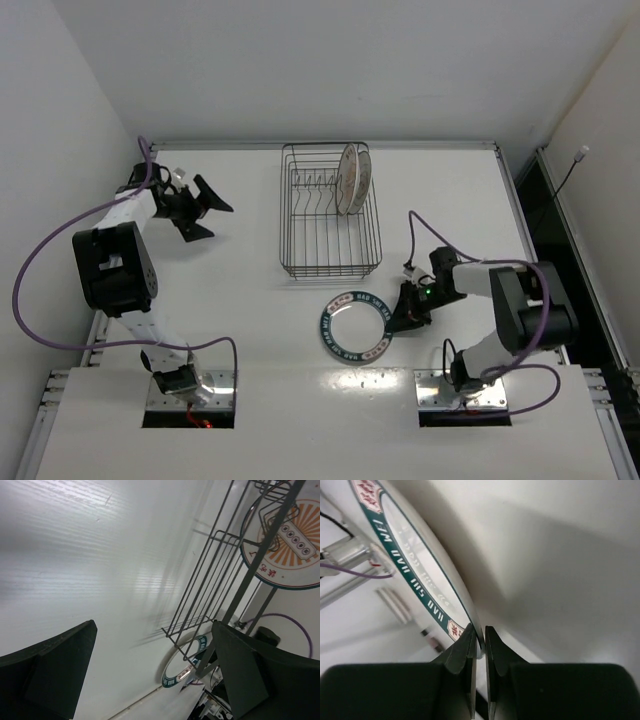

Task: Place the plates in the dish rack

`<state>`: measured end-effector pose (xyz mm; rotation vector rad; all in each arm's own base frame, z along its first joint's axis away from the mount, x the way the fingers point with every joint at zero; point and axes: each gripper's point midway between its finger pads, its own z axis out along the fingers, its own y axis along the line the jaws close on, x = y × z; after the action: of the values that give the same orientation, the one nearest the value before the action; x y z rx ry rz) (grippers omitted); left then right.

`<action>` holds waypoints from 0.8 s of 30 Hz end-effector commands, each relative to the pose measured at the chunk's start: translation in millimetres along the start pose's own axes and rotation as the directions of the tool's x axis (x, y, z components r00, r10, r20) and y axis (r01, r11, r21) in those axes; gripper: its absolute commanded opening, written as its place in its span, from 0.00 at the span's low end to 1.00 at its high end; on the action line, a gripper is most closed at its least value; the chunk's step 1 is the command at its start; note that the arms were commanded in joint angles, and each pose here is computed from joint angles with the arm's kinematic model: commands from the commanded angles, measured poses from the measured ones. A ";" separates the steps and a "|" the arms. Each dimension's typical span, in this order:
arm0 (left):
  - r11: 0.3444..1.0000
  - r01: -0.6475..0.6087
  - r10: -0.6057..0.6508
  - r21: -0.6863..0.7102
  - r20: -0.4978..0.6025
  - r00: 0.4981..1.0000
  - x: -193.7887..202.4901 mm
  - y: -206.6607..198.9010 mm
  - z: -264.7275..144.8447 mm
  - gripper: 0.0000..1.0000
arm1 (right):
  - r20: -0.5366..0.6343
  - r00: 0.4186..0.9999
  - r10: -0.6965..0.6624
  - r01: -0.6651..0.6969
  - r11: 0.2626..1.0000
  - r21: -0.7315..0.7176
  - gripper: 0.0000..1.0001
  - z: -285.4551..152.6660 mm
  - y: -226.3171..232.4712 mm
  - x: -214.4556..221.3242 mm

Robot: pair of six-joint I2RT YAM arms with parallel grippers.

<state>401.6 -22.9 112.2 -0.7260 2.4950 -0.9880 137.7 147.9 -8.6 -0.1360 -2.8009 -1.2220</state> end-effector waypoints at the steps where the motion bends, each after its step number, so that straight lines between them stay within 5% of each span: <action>1: 0.999 -0.040 0.042 -0.031 0.037 0.998 -1.2 0.7 -16.0 0.99 | 0.065 0.994 -0.091 0.079 0.982 0.172 0.00 -21.0 -4.3 -14.6; 8: 0.987 -0.015 0.029 -0.159 0.089 0.996 -9.9 17.2 -28.7 0.99 | 0.192 0.942 -0.274 0.192 0.912 0.362 0.00 -112.5 62.2 -20.6; 14: 0.983 -0.008 0.025 -0.183 0.092 0.995 -9.1 23.2 -27.9 0.99 | 0.393 0.816 -0.424 0.281 0.885 0.370 0.00 -179.4 142.6 -38.9; 18: 0.985 -0.009 0.025 -0.175 0.088 0.996 -8.4 21.8 -27.8 0.99 | 0.531 0.682 -0.502 0.326 0.859 0.394 0.00 -220.3 202.2 -89.2; 24: 0.984 -0.004 0.019 -0.178 0.082 0.996 -6.5 22.4 -28.0 0.99 | 0.677 0.525 -0.515 0.186 0.846 0.499 0.00 -248.2 254.5 -197.6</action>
<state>383.6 3.8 96.0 -0.8238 2.5783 -0.7427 309.1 124.6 297.0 0.1246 -3.8052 -0.8360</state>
